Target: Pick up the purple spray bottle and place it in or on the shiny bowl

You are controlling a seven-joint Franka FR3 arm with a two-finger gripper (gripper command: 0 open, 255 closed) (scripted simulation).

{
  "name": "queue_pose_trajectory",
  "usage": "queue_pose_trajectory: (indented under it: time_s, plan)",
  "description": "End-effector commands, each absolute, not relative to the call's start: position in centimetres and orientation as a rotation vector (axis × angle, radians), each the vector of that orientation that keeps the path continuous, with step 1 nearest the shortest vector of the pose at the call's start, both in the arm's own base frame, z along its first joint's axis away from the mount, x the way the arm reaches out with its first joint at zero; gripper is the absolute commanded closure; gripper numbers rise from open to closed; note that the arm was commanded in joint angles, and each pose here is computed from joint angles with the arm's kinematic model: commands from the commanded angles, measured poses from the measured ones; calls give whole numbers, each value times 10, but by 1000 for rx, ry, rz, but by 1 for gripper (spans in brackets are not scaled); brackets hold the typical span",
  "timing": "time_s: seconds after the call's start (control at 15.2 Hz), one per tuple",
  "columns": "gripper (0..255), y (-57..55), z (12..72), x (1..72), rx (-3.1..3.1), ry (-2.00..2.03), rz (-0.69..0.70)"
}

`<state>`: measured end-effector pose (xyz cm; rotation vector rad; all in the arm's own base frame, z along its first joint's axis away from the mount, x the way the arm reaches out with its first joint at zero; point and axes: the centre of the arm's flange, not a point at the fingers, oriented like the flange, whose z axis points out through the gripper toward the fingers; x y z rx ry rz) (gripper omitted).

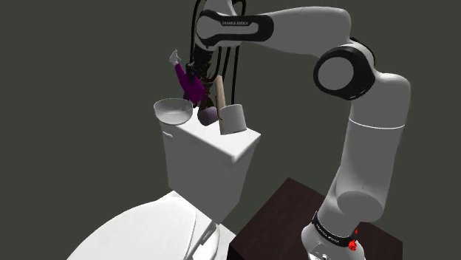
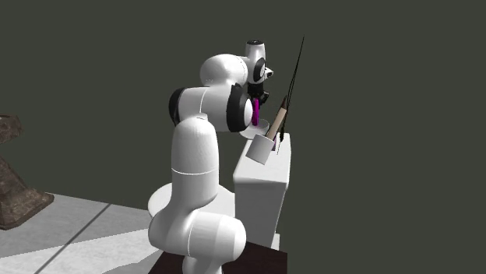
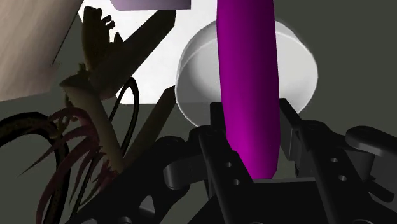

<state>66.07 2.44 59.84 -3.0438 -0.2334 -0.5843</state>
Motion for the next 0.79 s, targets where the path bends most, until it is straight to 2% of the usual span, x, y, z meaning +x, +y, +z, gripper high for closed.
queue_pose_trajectory:
  time_s: [0.0, 0.26, 0.73]
  plan:
    - [255, 36, 597, 681, -3044, -234, -586]
    - [255, 60, 594, 727, -3044, -234, -586]
    - [255, 60, 557, 727, -3044, -234, -586]
